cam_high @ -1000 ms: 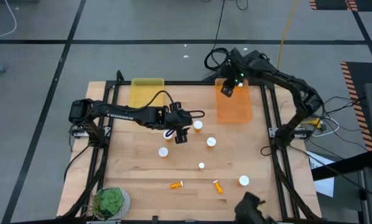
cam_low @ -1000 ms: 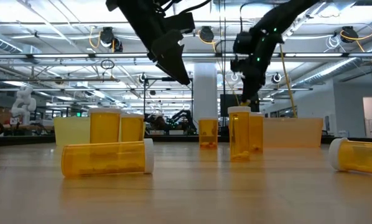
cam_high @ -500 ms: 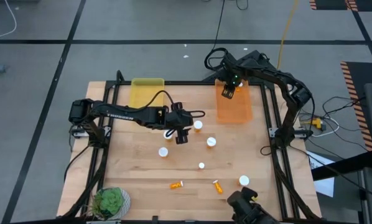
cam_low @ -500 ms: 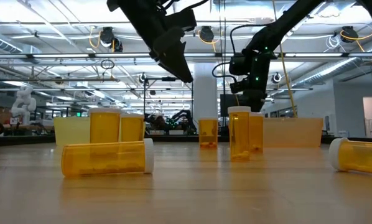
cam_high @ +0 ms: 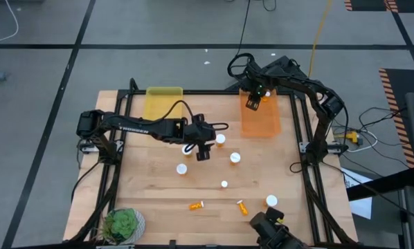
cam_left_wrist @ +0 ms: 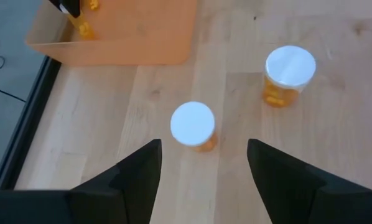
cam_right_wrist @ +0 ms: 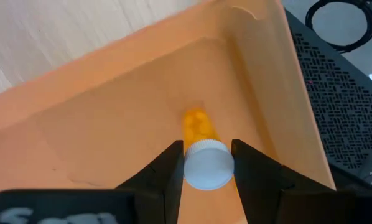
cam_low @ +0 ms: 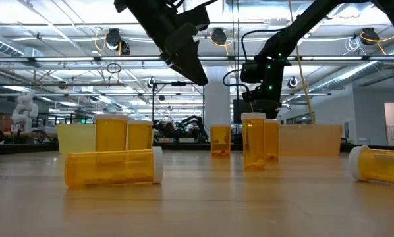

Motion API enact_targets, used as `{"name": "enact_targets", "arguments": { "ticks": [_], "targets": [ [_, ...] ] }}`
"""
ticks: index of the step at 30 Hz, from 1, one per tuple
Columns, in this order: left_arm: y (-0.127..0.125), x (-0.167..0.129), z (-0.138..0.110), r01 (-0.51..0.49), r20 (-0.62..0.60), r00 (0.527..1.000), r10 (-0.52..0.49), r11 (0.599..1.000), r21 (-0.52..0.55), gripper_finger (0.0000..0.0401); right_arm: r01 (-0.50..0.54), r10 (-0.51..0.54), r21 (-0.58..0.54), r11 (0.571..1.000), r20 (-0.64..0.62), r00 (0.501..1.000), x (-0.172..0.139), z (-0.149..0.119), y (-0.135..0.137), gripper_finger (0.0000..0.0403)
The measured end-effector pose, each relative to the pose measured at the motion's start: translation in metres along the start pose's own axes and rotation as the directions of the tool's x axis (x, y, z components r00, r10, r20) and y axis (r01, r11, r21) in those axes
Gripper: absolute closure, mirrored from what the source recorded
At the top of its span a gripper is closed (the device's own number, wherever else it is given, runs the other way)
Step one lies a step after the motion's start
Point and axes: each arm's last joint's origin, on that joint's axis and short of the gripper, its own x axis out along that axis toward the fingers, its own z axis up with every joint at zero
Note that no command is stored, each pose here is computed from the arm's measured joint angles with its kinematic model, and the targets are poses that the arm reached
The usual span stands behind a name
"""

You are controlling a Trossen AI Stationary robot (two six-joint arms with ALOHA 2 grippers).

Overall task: Pick and place medicine bottles into bin by pill shape (circle, oval)
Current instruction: Put the small orange pill bottle into the orange bin

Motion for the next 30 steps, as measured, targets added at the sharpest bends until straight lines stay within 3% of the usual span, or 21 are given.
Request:
{"name": "enact_targets", "arguments": {
  "ticks": [23, 30],
  "targets": [
    [0.000, 0.000, 0.000, 0.000, 0.000, 1.000, 0.000, 1.000, 0.001, 0.0160, 0.016, -0.014, -0.038, 0.999, 0.037, 0.999, -0.001, 0.003, -0.002, 0.0244],
    [-0.002, 0.000, 0.000, 0.003, 0.000, 1.000, -0.003, 1.000, 0.005, 0.0160, 0.014, -0.014, -0.009, 1.000, 0.057, 0.998, -0.026, -0.001, 0.005, 0.0228]
  ]
}}
